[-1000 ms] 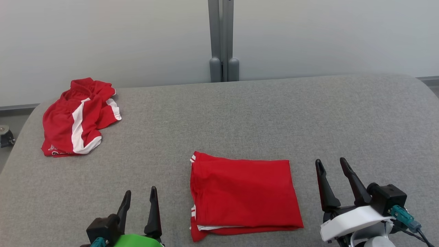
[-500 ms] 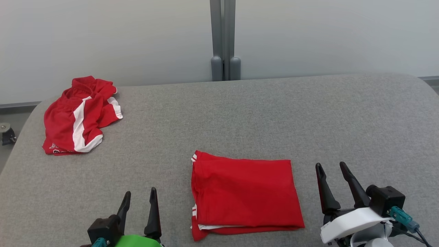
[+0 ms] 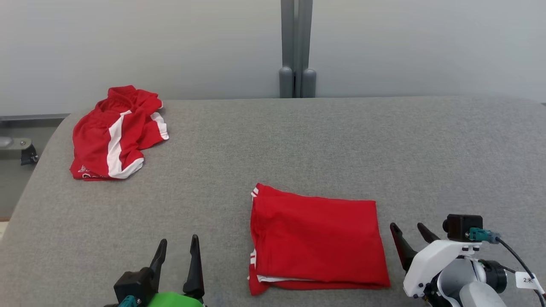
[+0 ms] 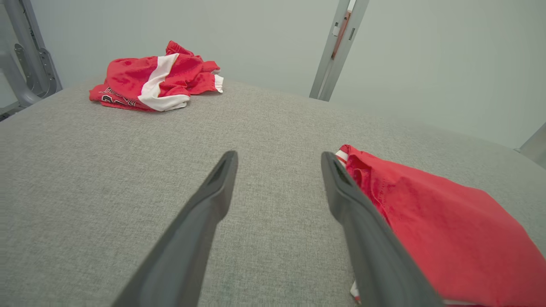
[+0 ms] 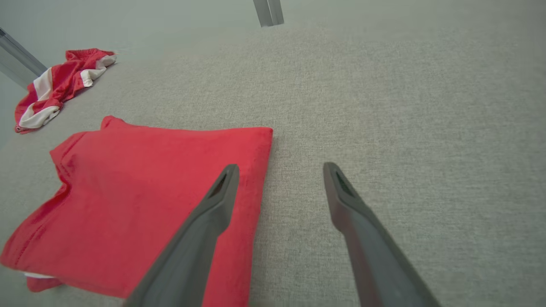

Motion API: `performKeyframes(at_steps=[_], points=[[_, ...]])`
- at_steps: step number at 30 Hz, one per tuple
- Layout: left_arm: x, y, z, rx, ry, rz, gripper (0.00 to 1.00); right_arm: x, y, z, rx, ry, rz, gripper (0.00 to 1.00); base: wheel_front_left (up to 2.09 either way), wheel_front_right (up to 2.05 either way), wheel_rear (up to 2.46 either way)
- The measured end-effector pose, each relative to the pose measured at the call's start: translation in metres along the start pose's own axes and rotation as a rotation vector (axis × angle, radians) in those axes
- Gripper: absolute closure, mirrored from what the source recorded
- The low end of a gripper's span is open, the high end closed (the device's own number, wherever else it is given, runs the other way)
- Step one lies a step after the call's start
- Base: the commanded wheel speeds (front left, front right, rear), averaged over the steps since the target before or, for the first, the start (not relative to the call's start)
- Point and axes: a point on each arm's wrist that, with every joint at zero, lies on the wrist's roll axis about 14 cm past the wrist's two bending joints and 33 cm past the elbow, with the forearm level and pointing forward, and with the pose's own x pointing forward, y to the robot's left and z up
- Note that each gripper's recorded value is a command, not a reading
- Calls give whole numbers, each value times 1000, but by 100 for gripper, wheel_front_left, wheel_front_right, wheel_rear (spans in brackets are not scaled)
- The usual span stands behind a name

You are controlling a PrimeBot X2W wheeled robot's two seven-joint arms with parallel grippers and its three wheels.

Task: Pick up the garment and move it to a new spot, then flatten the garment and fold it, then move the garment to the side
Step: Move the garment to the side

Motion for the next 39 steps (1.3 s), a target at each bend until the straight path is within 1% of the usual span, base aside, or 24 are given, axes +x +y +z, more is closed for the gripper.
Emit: performKeyframes(at_steps=[2, 10, 16, 17, 18, 19, 20, 23, 27, 34, 39], points=[[-3, 4, 0, -4, -2, 16, 0, 5, 2, -12, 34, 55, 10, 0, 0, 0, 0], [-15, 28, 2, -8, -15, 94, 0, 26, 18, -44, 104, 213, 51, 0, 0, 0, 0], [-22, 42, 4, -5, -20, 140, 0, 39, 31, -61, 83, 302, 84, 0, 0, 0, 0], [-23, 43, 4, -5, -20, 143, 0, 41, 32, -62, 80, 307, 87, 15, 0, 0, 0], [-23, 43, 3, -5, -19, 145, 0, 42, 33, -62, 80, 310, 89, 57, 0, 0, 0], [-23, 44, 3, -5, -18, 147, 0, 44, 33, -63, 74, 311, 92, 67, 0, 0, 0], [-22, 44, 3, -4, -18, 147, 0, 45, 33, -61, 71, 305, 94, 100, 0, 0, 0], [-19, 41, 4, 1, -17, 135, 0, 47, 31, -55, 52, 284, 96, 100, 0, 0, 0], [-11, 29, 4, 11, -15, 93, 0, 48, 14, -37, 22, 229, 74, 100, 0, 0, 0], [13, -11, -2, 11, 11, -37, 0, 34, -53, 4, -16, 118, -58, 100, 0, 0, 0], [39, -53, -3, 26, 16, -174, 0, 9, -106, 30, -6, 37, -188, 100, 0, 0, 0]])
